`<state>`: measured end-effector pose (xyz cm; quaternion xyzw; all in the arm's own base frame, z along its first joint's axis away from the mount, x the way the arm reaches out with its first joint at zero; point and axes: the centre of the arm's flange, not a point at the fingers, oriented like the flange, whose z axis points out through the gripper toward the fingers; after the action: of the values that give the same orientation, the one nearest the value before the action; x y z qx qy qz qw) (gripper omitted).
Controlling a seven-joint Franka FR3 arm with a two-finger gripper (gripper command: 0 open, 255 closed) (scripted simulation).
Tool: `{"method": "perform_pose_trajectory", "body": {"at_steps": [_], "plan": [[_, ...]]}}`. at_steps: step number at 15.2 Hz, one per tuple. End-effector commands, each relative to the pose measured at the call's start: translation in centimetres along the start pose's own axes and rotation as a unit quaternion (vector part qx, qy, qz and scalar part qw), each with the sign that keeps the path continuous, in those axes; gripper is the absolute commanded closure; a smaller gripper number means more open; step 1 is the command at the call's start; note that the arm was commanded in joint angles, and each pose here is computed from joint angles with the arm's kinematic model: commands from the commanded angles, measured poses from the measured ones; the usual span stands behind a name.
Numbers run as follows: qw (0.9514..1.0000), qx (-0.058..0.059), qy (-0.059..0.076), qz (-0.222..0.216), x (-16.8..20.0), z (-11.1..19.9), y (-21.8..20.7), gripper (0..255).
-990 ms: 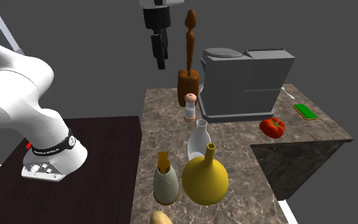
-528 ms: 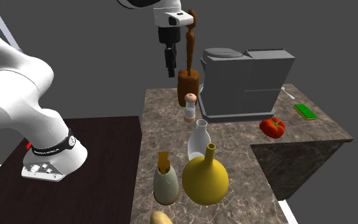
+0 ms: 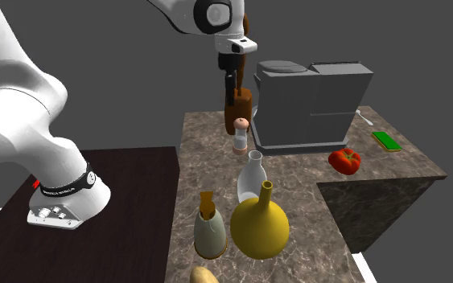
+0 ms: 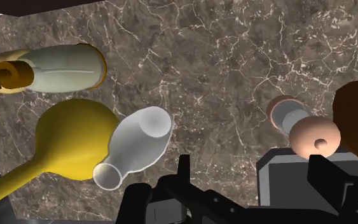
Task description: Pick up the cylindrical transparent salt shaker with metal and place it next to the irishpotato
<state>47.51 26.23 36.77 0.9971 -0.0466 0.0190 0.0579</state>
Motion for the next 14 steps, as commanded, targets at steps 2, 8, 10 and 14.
{"method": "perform_pose_trajectory", "body": {"at_steps": [2, 8, 10, 14], "plan": [[1.0, -0.005, -0.004, -0.001, 1.1, 2.8, -3.3, 0], [0.9998, -0.016, -0.011, -0.004, 3.5, 8.0, -9.2, 0], [0.9997, -0.02, -0.014, -0.004, 4.2, 9.7, -11.2, 0], [0.9994, -0.027, -0.019, -0.006, 5.7, 13.3, -15.1, 0]]}}
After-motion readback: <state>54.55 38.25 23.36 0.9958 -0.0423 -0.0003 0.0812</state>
